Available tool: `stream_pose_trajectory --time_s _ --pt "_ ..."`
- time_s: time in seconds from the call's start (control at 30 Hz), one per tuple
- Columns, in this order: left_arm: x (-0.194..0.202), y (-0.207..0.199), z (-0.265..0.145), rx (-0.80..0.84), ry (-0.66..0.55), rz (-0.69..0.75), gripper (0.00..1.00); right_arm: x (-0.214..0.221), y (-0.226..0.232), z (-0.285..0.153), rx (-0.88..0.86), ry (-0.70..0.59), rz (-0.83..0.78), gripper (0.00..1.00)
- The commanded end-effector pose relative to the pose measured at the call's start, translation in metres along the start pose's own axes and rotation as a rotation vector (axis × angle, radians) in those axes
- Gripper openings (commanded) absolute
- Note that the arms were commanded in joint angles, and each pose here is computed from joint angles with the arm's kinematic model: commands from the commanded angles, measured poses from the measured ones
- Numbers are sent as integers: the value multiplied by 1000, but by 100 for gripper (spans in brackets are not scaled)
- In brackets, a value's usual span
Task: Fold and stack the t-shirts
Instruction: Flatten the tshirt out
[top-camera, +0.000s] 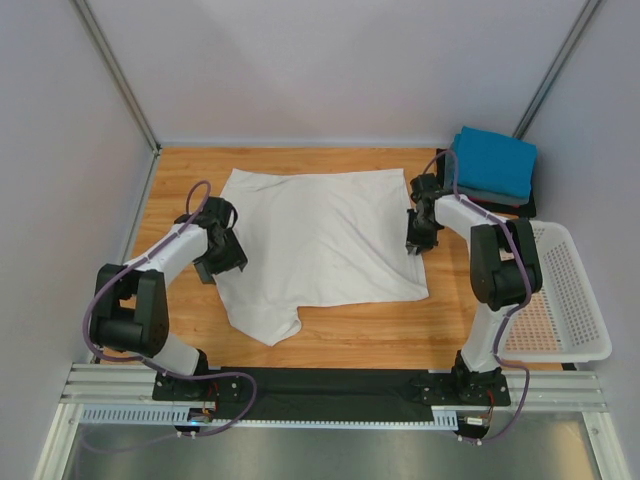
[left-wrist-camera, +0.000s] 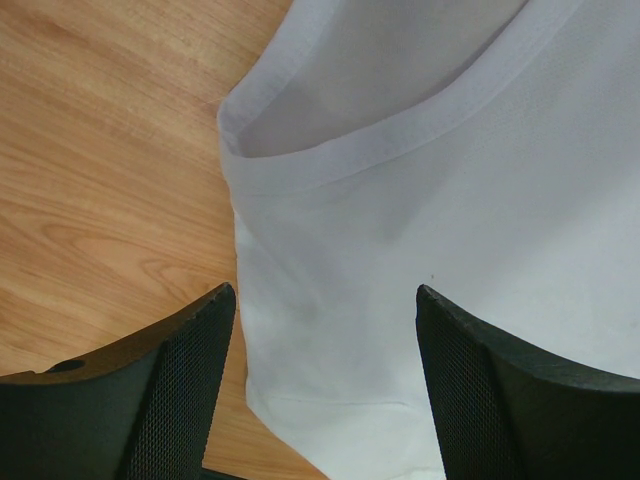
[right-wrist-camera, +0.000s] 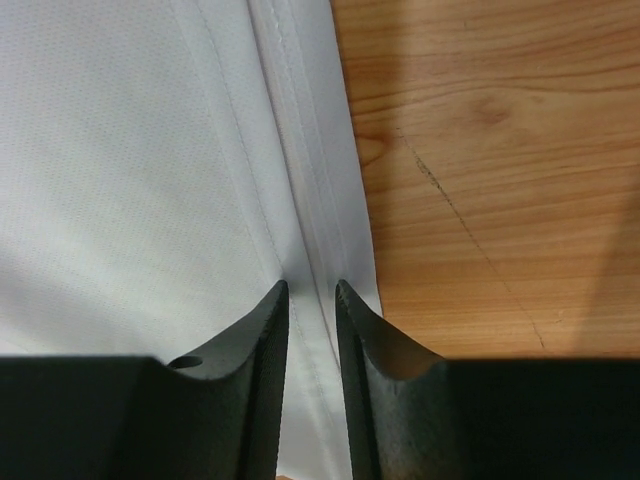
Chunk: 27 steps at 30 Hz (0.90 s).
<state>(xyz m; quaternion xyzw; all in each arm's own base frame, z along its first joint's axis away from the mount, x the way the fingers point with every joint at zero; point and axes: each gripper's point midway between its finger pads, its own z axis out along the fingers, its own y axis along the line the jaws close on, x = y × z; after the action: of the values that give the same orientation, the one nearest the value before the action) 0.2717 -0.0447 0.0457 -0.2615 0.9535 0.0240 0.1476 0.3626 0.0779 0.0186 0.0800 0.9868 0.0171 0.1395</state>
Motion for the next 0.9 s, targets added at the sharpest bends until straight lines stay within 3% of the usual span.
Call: stream_pose_trajectory --time_s 0.0,0.2,0.5,0.67,0.87 --pt "-2 -6 5 10 1 -21 79 -18 7 -1 -23 -48 -8 25" --pt "-1 -7 12 -6 17 -20 78 -18 7 0 -19 -33 -14 2" --pt "-4 -6 19 -38 26 -24 78 -20 -11 -7 84 -23 -32 0" --pt "-2 -7 24 -44 41 -26 77 -11 -9 -7 69 8 -26 24" --pt "-5 -10 29 -53 51 -22 77 -16 -1 -13 27 -14 -7 25"
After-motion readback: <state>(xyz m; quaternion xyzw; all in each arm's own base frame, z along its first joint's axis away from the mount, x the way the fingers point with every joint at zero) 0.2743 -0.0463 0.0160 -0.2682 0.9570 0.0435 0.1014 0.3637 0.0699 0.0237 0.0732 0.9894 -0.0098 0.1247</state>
